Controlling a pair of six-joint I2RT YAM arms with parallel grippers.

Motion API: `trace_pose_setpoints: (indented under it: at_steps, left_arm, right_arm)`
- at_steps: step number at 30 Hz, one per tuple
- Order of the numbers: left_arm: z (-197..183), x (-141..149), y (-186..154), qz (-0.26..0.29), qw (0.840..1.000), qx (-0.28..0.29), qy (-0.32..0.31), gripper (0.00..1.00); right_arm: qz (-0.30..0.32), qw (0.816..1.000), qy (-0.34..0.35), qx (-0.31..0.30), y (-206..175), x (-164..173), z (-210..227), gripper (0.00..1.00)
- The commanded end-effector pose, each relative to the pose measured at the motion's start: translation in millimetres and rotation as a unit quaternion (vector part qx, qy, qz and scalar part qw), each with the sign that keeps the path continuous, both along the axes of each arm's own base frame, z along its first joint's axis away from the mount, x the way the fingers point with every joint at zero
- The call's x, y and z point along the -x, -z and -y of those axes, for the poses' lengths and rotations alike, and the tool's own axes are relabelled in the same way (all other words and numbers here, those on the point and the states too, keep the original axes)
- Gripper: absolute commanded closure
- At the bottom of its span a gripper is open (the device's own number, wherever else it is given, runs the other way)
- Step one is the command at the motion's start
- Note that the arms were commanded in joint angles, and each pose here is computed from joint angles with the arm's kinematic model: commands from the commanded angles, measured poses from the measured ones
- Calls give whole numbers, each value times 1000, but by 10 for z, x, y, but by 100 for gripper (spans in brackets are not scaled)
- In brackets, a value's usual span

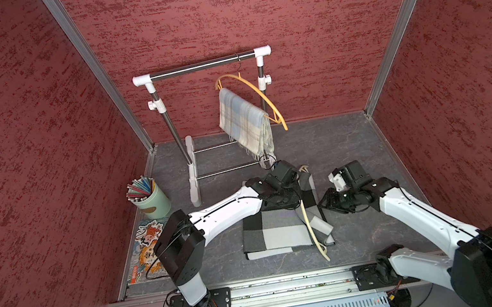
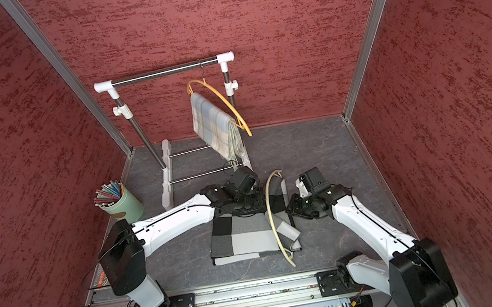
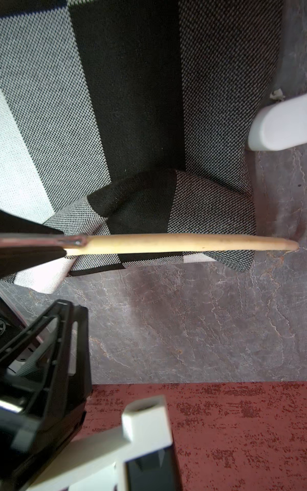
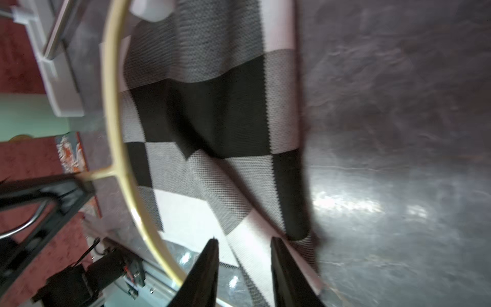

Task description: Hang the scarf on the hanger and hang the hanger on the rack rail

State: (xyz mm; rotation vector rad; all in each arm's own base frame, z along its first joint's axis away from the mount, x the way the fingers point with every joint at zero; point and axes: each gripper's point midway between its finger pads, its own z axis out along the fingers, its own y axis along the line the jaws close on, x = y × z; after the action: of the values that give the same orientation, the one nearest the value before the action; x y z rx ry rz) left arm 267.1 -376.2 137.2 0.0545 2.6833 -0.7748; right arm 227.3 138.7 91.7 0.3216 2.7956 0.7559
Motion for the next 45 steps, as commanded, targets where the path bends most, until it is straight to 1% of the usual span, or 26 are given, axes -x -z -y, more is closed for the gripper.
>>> trace_pose_setpoints:
  at_steps: [1,3,4,6,7,8,10,13,15,17,19,20,22,23,24,25,26,28,30,33,34,36,37,40,42,45]
  left_arm:
    - [-93,133,171,-18,999,-31,3,100]
    - [-81,134,184,-19,999,-31,4,100]
    - [-70,134,187,-20,999,-29,4,100]
    - [-43,137,192,-20,999,-28,6,100]
    - [-37,135,189,-19,999,-28,6,100]
    - [-33,138,197,-19,999,-27,6,100]
    - [-19,130,202,-19,999,-25,5,100]
    - [3,136,200,-18,999,-25,7,100]
    - [12,141,192,-17,999,-25,9,100]
    - [17,138,180,-17,1000,-24,9,100]
    - [26,138,179,-18,1000,-23,10,100]
    - [33,144,178,-18,1000,-23,11,100]
    - [40,143,164,-17,1000,-22,11,100]
    - [44,152,152,-18,1000,-22,13,100]
    - [47,163,141,-18,999,-23,14,100]
    - [49,168,124,-16,1000,-23,14,100]
    - [52,171,104,-14,1000,-23,14,100]
    - [43,180,80,-14,1000,-23,12,100]
    - [33,188,61,-16,1000,-22,7,100]
    - [34,211,31,-20,1000,-20,3,100]
    - [27,221,34,-22,999,-24,1,100]
    - [20,233,41,-24,999,-28,-3,100]
    - [24,235,45,-26,999,-29,-5,100]
    - [42,243,54,-31,999,-27,-7,100]
    - [65,253,51,-31,999,-28,-7,100]
    - [98,252,38,-31,999,-28,-5,100]
  right_arm:
    - [-50,998,-4,49,312,158,151,52]
    - [-64,998,-27,9,356,210,6,47]
    - [-73,996,-43,-26,345,265,-107,44]
    - [-82,989,-69,-105,259,348,-334,44]
    - [-92,984,-77,-129,234,389,-398,44]
    - [-100,980,-82,-149,206,415,-452,44]
    - [-105,971,-98,-188,111,439,-573,50]
    - [-91,963,-121,-225,-105,442,-730,61]
    - [-83,957,-128,-247,-224,442,-819,63]
    - [-87,951,-123,-270,-262,423,-891,64]
    - [-109,945,-108,-288,-187,420,-940,66]
    - [-110,942,-106,-299,-171,399,-968,66]
    - [-115,940,-106,-304,-144,376,-989,66]
    - [-109,942,-105,-301,-156,343,-989,64]
    - [-96,945,-106,-294,-184,288,-991,59]
    - [-90,953,-100,-272,-173,239,-953,55]
    - [-78,961,-94,-249,-182,161,-910,53]
    - [-51,976,-68,-201,-187,-46,-794,53]
    - [-34,981,-26,-189,-211,-283,-666,59]
    - [-29,979,45,-199,-158,-622,-462,77]
    - [-27,978,66,-196,-104,-729,-391,86]
    - [-29,977,97,-189,0,-927,-296,98]
    - [-29,976,107,-187,50,-1011,-280,100]
    - [-24,974,125,-185,151,-1255,-282,100]
    - [-36,973,131,-187,260,-1379,-316,100]
    - [-58,969,115,-209,430,-1518,-467,100]
